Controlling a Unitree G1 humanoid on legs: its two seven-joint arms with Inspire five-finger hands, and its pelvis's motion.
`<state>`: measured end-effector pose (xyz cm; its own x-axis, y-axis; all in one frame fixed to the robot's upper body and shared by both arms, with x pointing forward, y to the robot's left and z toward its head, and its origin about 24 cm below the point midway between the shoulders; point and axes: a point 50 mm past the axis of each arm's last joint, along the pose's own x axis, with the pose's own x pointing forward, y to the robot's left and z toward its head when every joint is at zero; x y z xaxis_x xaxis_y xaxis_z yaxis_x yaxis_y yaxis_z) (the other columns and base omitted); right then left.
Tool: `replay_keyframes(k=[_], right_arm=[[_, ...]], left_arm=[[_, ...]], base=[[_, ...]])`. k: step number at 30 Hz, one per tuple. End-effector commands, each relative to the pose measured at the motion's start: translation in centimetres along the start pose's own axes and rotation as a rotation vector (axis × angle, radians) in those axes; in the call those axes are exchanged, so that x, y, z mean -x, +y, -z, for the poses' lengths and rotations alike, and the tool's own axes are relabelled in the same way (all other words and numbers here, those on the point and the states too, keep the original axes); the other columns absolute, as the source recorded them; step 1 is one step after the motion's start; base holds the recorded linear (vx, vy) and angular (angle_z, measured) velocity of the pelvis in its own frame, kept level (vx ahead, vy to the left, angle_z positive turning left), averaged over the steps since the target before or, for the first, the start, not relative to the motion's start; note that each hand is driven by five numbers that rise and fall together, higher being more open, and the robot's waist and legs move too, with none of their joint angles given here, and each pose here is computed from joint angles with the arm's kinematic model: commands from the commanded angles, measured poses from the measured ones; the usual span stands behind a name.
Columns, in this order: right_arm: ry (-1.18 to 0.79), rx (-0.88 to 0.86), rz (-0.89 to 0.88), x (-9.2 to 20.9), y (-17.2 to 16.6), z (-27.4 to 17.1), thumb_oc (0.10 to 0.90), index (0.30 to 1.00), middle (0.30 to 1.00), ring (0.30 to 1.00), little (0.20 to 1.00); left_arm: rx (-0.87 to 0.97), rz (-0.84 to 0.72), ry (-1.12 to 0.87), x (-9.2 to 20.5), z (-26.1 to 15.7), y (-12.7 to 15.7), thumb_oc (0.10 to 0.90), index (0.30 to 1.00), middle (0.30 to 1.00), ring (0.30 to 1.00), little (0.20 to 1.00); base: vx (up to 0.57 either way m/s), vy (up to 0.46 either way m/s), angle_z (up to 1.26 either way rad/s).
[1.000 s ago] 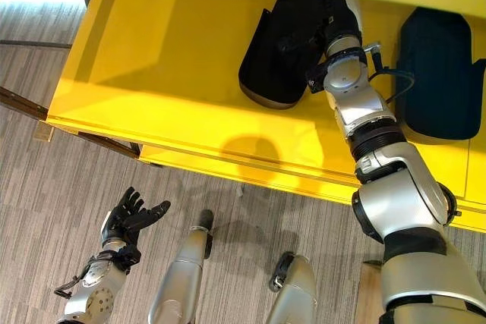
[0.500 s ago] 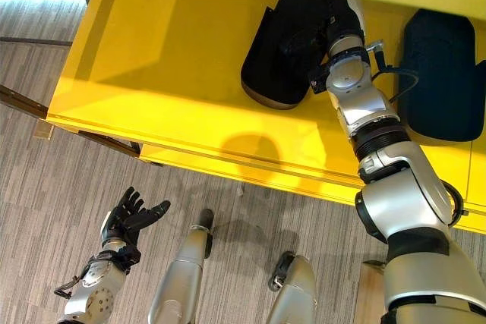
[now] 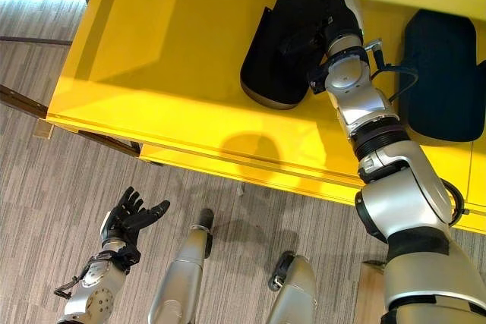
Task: Move parts from the plastic box to the shelf.
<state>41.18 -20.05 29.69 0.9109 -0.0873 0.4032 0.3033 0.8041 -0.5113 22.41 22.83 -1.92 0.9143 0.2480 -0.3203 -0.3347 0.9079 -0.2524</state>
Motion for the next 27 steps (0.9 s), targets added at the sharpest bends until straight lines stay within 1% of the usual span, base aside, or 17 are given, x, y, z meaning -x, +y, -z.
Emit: replay_keyframes(k=[1,27], right_arm=[[-0.339,0.031,0.105,-1.48,-4.03,-10.42,0.9,1.0,1.0,1.0,1.0],[-0.368,0.087,0.082,-1.44,-3.92,-11.24,0.9,1.0,1.0,1.0,1.0]], left_arm=[[-0.008,0.024,-0.211,0.31,-4.71,1.33,0.9,1.0,1.0,1.0,1.0],[-0.015,0.015,-0.226,0.31,-4.99,1.71,0.9,1.0,1.0,1.0,1.0]], base=[[0.0,0.0,0.0],[0.0,0.0,0.0]])
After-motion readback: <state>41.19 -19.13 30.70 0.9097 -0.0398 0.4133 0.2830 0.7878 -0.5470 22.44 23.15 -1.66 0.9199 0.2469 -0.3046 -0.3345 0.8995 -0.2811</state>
